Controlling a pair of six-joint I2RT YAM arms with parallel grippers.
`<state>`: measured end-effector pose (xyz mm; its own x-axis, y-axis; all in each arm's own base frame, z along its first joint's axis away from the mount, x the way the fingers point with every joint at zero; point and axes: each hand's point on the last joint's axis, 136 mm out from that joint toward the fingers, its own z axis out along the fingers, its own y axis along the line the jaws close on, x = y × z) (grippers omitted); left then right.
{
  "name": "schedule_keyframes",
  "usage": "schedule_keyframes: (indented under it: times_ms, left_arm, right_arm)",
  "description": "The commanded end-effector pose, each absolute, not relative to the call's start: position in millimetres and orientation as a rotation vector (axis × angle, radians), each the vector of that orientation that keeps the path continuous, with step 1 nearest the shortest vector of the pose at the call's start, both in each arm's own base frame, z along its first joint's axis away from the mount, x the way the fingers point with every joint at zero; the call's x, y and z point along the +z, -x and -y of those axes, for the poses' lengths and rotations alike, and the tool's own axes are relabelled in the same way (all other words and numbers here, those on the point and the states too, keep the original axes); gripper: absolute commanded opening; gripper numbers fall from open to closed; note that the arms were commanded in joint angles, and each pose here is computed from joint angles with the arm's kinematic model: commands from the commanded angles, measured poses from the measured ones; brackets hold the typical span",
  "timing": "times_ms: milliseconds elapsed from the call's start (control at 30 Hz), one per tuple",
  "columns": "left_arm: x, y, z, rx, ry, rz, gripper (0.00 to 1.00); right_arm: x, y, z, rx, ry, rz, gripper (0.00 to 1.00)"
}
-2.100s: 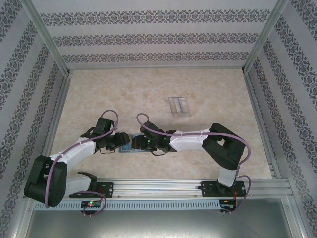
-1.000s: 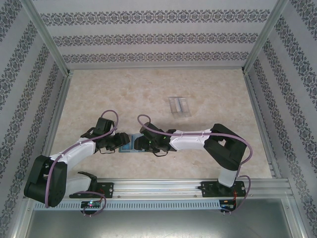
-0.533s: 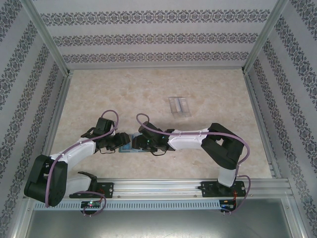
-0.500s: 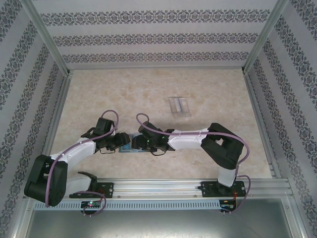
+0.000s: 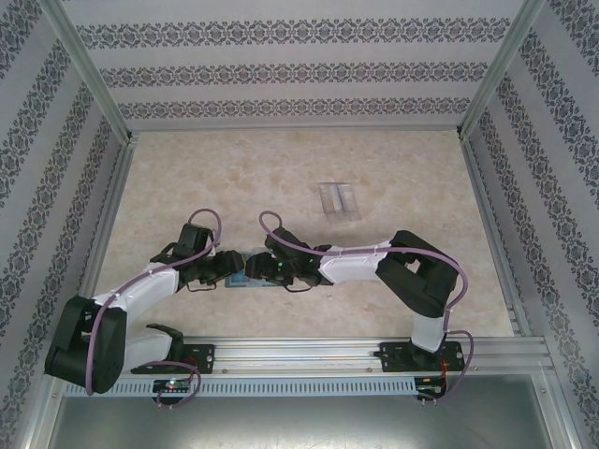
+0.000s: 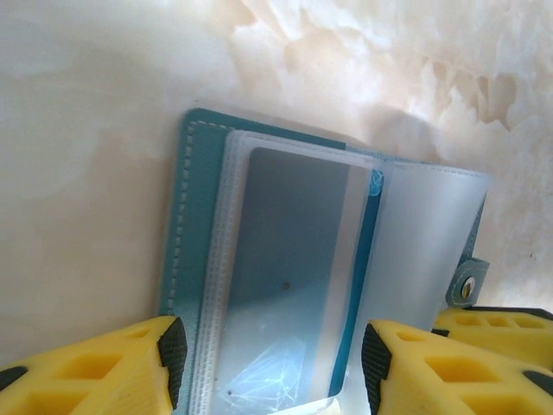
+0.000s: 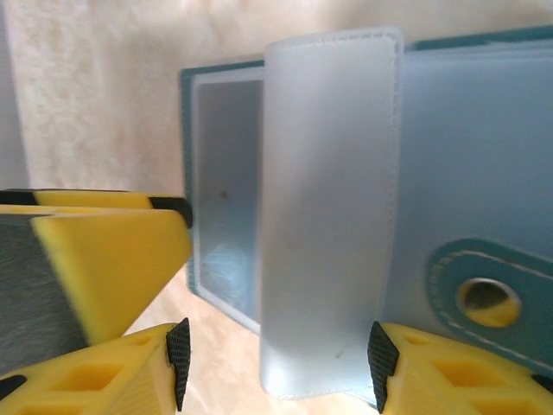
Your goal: Put the credit cards into the card holder
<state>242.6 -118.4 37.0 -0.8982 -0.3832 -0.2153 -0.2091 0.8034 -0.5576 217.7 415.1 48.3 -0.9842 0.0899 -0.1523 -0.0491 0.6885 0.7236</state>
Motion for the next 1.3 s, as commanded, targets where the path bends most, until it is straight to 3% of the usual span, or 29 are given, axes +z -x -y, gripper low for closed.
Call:
schedule_keyframes:
  times_ms: [0, 967, 1267]
  left_arm:
    - [44, -246, 109, -0.79, 0.503, -2.625, 0.59]
    - [67, -267, 80, -0.847, 0.652, -2.519, 0.61]
    - [78, -271, 69, -0.822, 0.684, -2.507, 0.61]
  right_arm:
    - [65, -225, -427, 1.318, -0.025, -2.634, 0.59]
    - [91, -249, -489, 1.574, 0.159, -2.495, 0.58]
    - [128, -252, -525, 1.711, 0.416, -2.331, 0.58]
